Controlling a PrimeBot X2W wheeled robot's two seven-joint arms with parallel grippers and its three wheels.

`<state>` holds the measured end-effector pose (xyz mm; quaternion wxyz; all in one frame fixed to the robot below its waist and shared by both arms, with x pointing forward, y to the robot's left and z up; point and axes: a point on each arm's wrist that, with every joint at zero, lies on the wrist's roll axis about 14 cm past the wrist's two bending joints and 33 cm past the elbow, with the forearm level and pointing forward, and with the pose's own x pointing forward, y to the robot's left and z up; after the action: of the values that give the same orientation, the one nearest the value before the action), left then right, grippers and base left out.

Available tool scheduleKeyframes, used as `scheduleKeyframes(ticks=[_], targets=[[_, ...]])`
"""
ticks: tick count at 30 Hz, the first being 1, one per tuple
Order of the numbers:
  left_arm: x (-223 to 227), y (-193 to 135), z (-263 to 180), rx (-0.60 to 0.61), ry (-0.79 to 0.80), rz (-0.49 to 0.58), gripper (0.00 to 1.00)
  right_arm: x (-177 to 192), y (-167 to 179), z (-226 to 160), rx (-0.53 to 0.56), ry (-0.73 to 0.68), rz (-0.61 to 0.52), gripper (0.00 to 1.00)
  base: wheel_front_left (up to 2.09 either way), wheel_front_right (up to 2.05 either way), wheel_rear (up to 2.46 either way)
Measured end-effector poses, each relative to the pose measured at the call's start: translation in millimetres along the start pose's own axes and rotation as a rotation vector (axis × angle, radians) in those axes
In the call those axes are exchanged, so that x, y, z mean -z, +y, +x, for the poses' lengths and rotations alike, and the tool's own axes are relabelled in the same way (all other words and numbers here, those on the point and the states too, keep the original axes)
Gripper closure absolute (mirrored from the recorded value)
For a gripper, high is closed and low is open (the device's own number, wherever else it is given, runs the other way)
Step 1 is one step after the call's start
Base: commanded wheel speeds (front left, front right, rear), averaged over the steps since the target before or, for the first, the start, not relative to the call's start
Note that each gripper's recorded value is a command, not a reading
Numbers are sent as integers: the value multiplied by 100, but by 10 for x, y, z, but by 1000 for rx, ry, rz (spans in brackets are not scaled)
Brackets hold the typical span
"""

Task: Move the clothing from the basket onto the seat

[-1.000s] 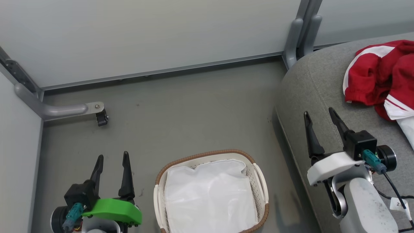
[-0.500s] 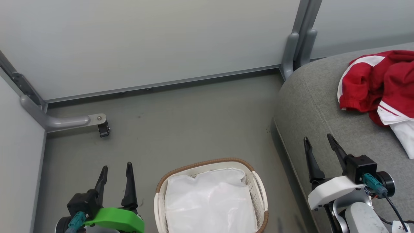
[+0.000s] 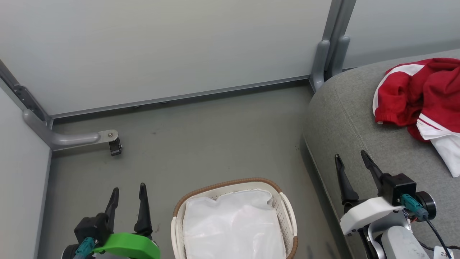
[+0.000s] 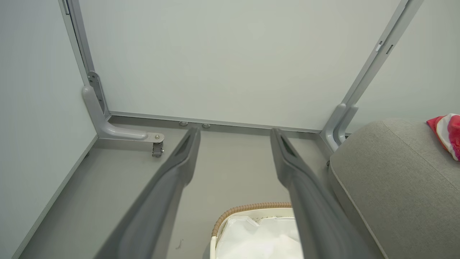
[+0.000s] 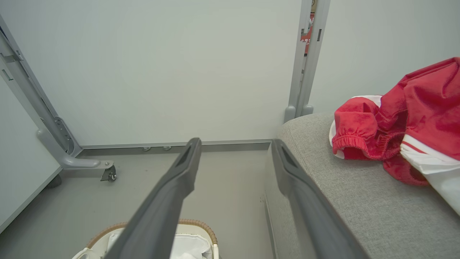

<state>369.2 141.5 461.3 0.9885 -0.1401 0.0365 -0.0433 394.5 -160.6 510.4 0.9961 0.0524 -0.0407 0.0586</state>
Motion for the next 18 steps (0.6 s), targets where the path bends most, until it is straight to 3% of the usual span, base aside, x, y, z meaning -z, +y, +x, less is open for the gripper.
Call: scheduleKeyframes(ticks=[1, 2, 8, 18], targets=[[8, 8, -4, -3, 3, 0, 0, 1, 3, 1, -1, 0, 0, 0, 0, 0, 0], [26, 16, -10, -6, 8, -1, 100, 15, 6, -1, -1, 4, 1, 100, 0, 0, 0], [192, 69, -63, -25, 67, -11, 100, 274, -3, -127, 16, 88, 30, 100, 0, 0, 0], [189, 184, -67, -84, 83, -178, 100, 273, -112, -133, 82, 94, 215, 100, 0, 0, 0]])
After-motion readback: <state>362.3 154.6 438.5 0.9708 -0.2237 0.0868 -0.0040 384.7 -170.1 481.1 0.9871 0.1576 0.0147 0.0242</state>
